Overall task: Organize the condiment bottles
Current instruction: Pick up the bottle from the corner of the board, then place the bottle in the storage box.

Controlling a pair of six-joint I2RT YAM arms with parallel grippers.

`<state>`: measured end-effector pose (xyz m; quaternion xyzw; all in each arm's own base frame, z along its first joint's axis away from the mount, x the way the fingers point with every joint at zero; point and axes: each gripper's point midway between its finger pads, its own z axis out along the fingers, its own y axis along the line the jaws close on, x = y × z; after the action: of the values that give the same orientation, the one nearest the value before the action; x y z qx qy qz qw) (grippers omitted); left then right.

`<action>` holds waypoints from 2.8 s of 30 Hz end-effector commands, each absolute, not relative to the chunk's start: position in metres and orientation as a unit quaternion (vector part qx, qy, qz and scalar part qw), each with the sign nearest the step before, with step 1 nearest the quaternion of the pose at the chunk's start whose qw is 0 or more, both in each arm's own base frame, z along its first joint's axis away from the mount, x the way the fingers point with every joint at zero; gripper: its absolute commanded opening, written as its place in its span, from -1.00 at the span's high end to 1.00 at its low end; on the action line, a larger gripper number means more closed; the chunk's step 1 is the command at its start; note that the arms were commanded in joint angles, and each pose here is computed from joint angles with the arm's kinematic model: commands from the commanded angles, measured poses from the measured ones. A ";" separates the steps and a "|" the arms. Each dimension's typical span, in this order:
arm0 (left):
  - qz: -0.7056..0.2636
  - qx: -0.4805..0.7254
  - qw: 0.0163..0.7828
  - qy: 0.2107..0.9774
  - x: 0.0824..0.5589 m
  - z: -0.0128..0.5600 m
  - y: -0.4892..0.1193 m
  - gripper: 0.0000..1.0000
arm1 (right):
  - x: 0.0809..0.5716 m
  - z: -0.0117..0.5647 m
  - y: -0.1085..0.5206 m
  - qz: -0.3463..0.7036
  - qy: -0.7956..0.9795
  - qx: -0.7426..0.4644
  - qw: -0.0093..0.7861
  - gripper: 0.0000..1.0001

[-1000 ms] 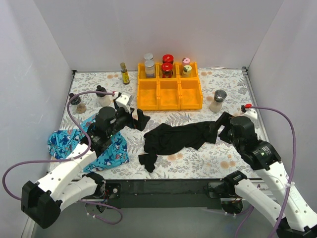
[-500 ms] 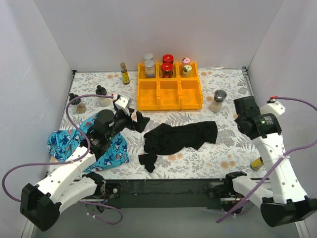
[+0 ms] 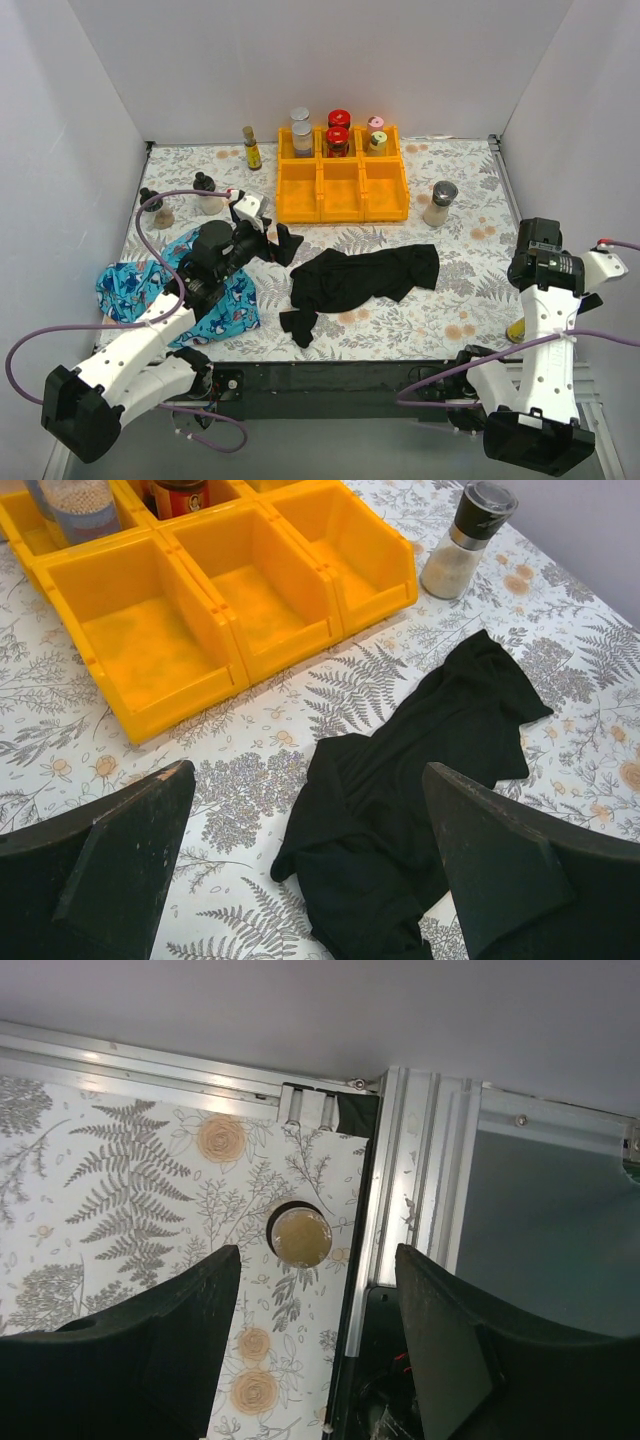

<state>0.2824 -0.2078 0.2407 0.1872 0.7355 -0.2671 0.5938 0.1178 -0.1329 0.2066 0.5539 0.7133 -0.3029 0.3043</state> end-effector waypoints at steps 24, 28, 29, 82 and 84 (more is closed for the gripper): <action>-0.249 0.188 0.600 0.737 0.287 0.239 -0.206 -0.96 | 0.116 0.165 -0.139 -0.309 0.673 0.596 0.310 -0.38; -0.250 0.188 0.600 0.736 0.287 0.240 -0.206 -0.96 | 0.115 0.161 -0.140 -0.310 0.665 0.603 0.313 -0.36; -0.250 0.188 0.600 0.736 0.287 0.240 -0.206 -0.96 | 0.116 0.159 -0.140 -0.310 0.664 0.604 0.313 -0.36; -0.250 0.179 0.628 0.714 0.283 0.261 -0.199 -0.96 | 0.263 0.269 0.065 0.163 0.855 0.009 0.493 0.97; -0.248 0.178 0.629 0.715 0.283 0.261 -0.199 -0.96 | 0.267 0.277 0.086 0.198 0.847 -0.011 0.493 0.97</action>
<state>0.2835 -0.2005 0.2526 0.1776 0.7251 -0.2528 0.6155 0.2522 0.0364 0.2194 0.0583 0.8928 0.1013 0.4351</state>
